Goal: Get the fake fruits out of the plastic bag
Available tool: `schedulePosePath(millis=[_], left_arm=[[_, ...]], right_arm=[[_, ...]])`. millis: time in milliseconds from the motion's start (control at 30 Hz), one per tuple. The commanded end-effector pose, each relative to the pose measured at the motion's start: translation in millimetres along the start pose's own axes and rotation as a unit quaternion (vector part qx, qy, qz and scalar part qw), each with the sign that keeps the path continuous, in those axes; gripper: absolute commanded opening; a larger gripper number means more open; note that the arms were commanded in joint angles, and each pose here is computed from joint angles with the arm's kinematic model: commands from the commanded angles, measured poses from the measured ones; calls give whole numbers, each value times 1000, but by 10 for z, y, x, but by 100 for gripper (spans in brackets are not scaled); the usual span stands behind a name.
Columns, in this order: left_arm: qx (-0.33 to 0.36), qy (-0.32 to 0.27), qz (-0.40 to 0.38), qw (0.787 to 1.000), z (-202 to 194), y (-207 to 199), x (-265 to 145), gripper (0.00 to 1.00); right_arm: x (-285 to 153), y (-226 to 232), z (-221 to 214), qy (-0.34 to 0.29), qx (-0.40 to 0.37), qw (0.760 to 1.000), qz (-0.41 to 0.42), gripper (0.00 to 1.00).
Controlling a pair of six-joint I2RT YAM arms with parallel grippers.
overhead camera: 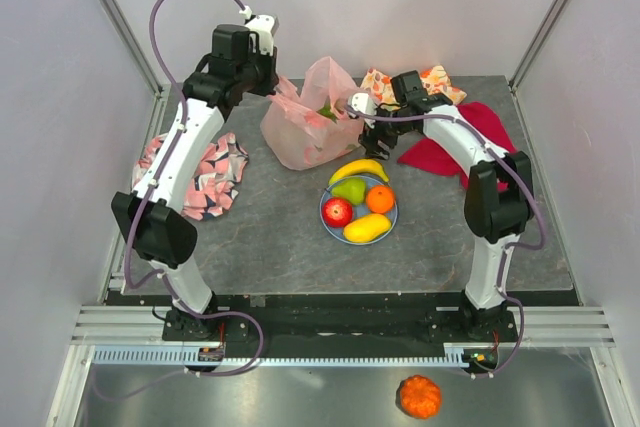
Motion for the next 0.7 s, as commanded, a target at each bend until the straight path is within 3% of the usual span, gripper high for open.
schedulePosePath(millis=[0, 200, 333, 467, 633, 667], left_arm=[[-7, -25, 20, 999, 123, 56, -13, 1], [-10, -9, 13, 1000, 11, 38, 44, 1], [-2, 6, 15, 1000, -61, 41, 45, 2], [-5, 31, -26, 999, -272, -81, -203, 2], [-28, 70, -78, 994, -679, -254, -398, 2], [-30, 73, -77, 994, -724, -260, -425, 1]], right_arm=[[-662, 50, 584, -89, -18, 994, -67, 80], [-1348, 606, 775, -151, -63, 982, -94, 85], [-1425, 772, 761, -174, -27, 978, -109, 85], [-1338, 677, 1175, -221, -39, 968, -108, 77], [-702, 519, 1684, -249, -56, 962, -100, 65], [-372, 418, 1615, -229, -35, 969, -88, 62]])
Point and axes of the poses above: each gripper's point midway between its finger pads, its own x axis out along the fingers, its own y axis along the line the jaws close on, z = x × y, the point moved 7 cm from there along -x, back along the fingers, and after that the axes turned 5 degrees about x, right-handed, at the moved point
